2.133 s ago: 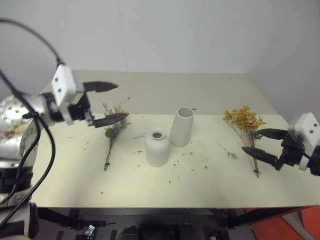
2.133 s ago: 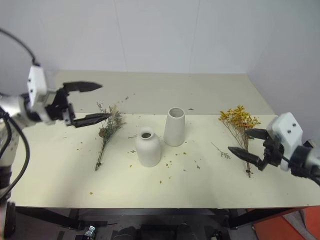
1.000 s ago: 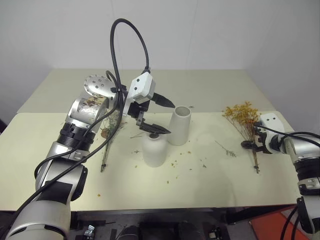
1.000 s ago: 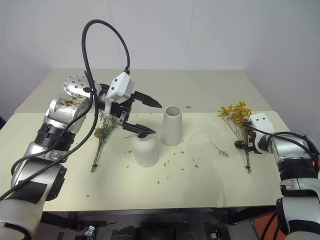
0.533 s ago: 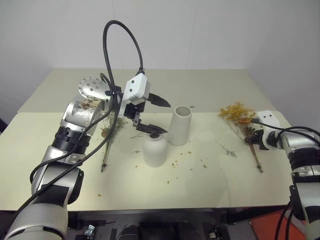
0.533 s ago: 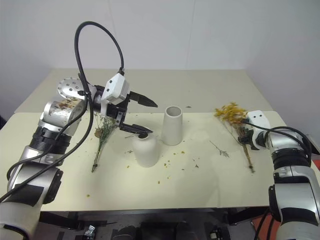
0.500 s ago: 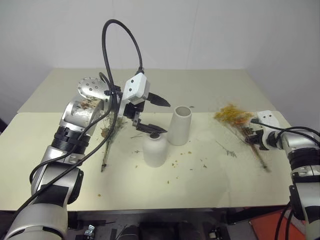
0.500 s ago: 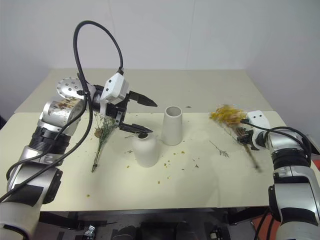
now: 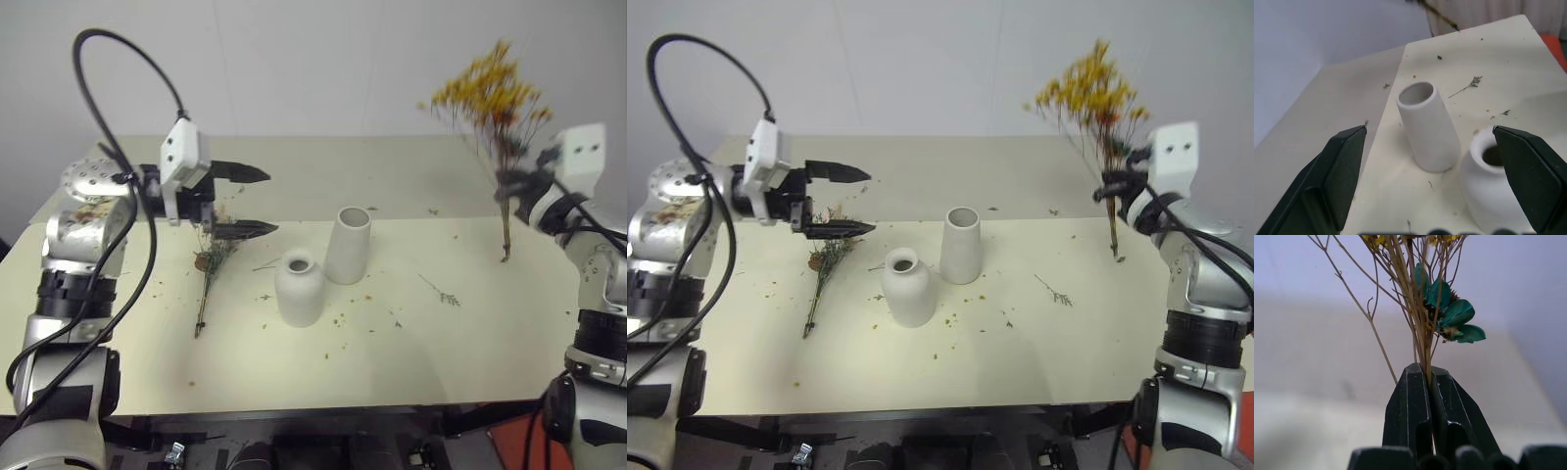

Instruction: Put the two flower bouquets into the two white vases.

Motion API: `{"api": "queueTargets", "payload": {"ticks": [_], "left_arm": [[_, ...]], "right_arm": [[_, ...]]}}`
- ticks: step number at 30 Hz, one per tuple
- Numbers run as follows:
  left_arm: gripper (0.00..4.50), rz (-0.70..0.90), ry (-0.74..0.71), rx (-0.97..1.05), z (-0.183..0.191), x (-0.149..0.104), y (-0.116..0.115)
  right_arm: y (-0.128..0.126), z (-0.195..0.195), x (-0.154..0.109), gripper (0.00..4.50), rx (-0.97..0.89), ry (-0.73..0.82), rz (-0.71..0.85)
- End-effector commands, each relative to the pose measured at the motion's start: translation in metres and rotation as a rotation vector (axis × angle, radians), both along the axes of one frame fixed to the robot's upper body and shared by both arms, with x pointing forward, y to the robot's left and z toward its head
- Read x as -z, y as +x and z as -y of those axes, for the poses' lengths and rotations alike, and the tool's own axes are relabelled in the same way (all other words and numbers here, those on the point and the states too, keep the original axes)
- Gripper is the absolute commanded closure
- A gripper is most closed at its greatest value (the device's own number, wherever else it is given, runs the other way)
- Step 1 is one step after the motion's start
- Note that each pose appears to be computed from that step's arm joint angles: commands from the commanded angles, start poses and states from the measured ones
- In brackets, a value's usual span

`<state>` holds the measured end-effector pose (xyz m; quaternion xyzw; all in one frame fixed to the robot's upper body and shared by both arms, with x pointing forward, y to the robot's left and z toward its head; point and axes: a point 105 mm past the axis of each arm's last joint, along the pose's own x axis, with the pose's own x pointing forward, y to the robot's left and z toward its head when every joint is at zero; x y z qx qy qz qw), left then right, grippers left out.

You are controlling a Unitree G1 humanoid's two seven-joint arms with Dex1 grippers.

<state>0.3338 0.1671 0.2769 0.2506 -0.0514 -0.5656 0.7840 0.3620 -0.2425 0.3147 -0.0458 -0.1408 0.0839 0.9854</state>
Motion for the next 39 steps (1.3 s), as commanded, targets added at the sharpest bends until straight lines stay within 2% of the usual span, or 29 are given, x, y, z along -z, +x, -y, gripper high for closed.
{"api": "queueTargets", "payload": {"ticks": [1,4,8,14,21,28,39], "left_arm": [[0.0,0.018,0.038,-0.046,-0.013,-0.004,-0.009],[0.0,-0.012,0.041,-0.05,-0.016,0.003,-0.014],[0.0,-0.032,0.046,-0.07,-0.017,0.012,-0.012],[0.0,-0.036,0.002,-0.065,-0.01,0.012,-0.009],[0.0,-0.033,-0.031,-0.078,-0.004,0.012,-0.008],[0.0,-0.063,-0.008,-0.072,-0.006,0.021,-0.017],[0.0,-0.051,-0.023,-0.07,-0.003,0.018,-0.02]], "right_arm": [[-0.021,-0.021,-0.037,4.49,-0.088,0.111,0.184],[-0.022,-0.041,-0.044,4.49,-0.182,0.208,0.255],[-0.017,-0.075,-0.04,4.49,-0.282,0.27,0.304],[-0.007,-0.093,-0.047,4.49,-0.392,0.418,0.381],[0.003,-0.115,-0.039,4.49,-0.467,0.466,0.368],[0.005,-0.14,-0.023,4.49,-0.509,0.477,0.333],[0.009,-0.151,0.014,4.49,-0.522,0.379,0.282]]}}
